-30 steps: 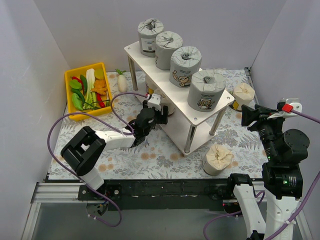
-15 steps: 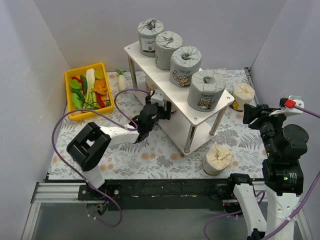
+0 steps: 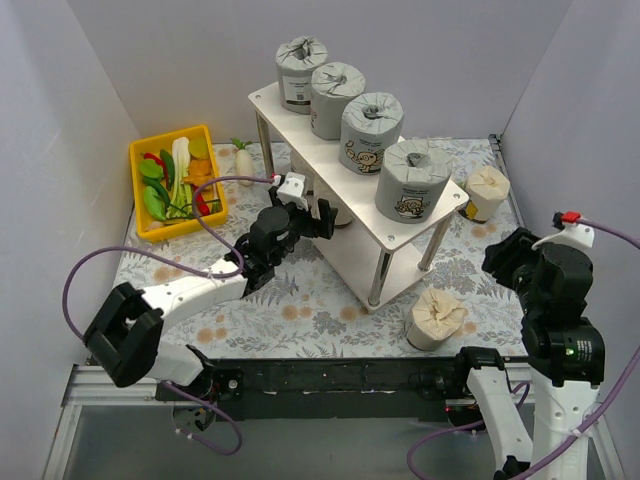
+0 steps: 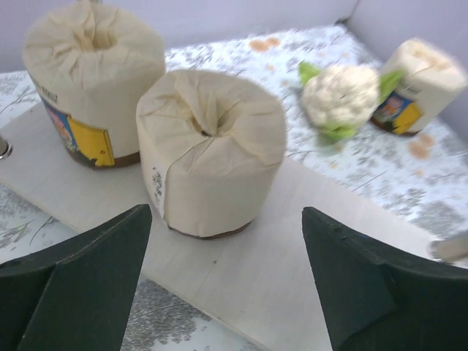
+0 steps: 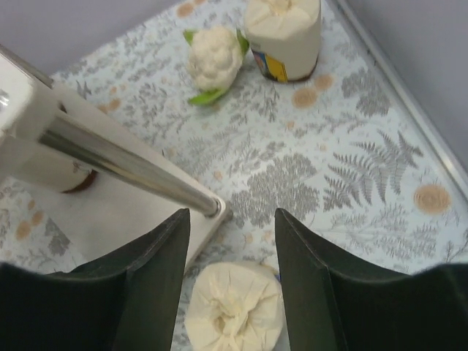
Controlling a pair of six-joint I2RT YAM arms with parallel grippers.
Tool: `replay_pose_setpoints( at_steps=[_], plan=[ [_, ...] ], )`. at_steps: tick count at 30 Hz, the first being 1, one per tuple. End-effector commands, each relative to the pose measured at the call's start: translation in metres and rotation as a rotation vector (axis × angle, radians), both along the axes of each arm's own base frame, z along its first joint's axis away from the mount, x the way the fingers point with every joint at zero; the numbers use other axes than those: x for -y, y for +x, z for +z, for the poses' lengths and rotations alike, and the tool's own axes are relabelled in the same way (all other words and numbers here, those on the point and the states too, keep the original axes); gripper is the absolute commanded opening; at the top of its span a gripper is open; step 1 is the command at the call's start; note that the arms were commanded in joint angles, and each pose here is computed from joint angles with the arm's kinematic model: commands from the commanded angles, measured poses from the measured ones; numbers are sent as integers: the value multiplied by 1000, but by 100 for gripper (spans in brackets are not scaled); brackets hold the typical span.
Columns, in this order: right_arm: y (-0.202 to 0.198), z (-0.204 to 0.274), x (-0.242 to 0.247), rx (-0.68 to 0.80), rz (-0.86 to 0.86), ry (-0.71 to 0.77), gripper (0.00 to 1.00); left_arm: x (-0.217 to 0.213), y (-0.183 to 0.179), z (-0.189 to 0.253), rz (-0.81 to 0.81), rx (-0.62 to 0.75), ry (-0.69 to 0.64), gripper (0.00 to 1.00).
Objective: Place and organize the paper towels onto the shelf
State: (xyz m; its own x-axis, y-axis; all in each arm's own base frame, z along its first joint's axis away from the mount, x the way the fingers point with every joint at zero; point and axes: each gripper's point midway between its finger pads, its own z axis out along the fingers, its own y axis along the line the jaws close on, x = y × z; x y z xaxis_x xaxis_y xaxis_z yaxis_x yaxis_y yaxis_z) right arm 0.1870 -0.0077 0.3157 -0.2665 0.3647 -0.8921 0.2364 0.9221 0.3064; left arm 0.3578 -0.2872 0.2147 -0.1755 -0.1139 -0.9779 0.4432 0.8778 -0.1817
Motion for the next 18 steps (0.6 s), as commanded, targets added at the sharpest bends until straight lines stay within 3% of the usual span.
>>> replay_pose_setpoints(
  at_steps=[1, 8, 18],
  plan=[
    [-25, -69, -14, -209, -2, 123, 58, -8, -28, 29, -67, -11, -67, 86],
    [-42, -130, -50, -332, 115, 292, 55, -30, -71, 28, -124, -85, -110, 88],
    [-46, -154, -50, -406, 124, 275, 52, -57, -98, 23, -104, -175, -43, 97]
  ],
)
